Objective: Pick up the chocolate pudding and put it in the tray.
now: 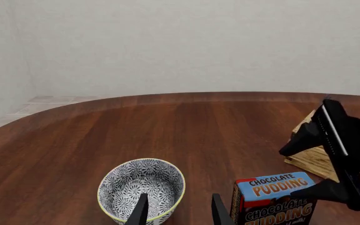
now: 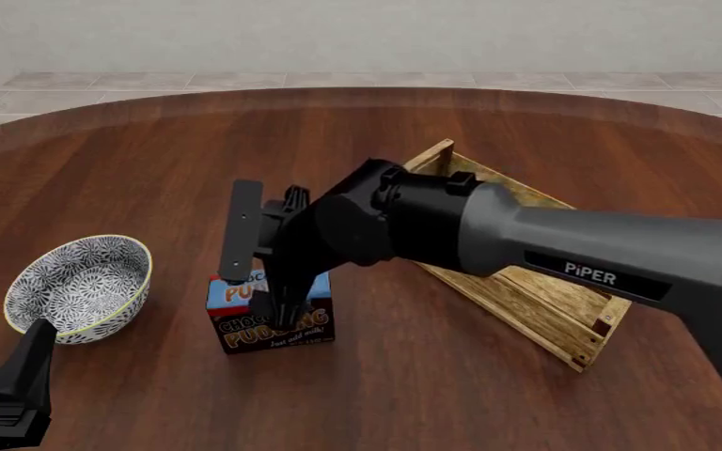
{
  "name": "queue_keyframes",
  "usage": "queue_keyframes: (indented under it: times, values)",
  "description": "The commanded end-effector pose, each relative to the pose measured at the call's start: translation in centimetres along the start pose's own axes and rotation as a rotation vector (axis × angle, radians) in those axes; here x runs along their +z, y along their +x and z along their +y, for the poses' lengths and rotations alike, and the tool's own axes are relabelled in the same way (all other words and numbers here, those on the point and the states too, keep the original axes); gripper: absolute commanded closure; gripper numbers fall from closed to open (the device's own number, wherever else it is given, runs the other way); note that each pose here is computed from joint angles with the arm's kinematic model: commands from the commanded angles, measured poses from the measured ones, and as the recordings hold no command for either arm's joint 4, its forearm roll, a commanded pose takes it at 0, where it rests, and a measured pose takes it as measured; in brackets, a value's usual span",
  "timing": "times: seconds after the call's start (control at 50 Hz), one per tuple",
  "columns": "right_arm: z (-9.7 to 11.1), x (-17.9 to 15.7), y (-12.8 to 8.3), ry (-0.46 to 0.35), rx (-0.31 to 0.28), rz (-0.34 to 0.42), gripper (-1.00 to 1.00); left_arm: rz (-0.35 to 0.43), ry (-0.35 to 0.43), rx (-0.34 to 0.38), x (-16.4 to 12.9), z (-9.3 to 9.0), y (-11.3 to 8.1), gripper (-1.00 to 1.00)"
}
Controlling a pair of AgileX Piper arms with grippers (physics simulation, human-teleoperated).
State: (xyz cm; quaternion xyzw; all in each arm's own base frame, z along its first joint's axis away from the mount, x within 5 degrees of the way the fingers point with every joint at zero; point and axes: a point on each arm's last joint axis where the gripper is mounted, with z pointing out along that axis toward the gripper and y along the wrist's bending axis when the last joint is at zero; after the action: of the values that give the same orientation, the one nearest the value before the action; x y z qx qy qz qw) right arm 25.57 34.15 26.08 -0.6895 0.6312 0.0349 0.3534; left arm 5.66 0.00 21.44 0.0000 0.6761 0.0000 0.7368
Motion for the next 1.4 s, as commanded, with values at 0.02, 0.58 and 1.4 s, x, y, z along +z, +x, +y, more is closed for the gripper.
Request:
queue_keyframes:
  times: [0.02,0.58,1.4]
  values:
    - [0.0,0.1,0.1,0.0,0.006,0.002,-1.0,0.0,0.0,0.0,0.0,0.0,0.0,-1.0]
    - [0.1,0.8,0.3,-0.001,0.021,0.005,-1.0,0.0,0.0,0.0,0.0,0.0,0.0,-1.0]
    - [-0.5,1.5,0.7,0.008,0.044,0.01,-1.0,0.0,0.0,0.0,0.0,0.0,0.0,-1.0]
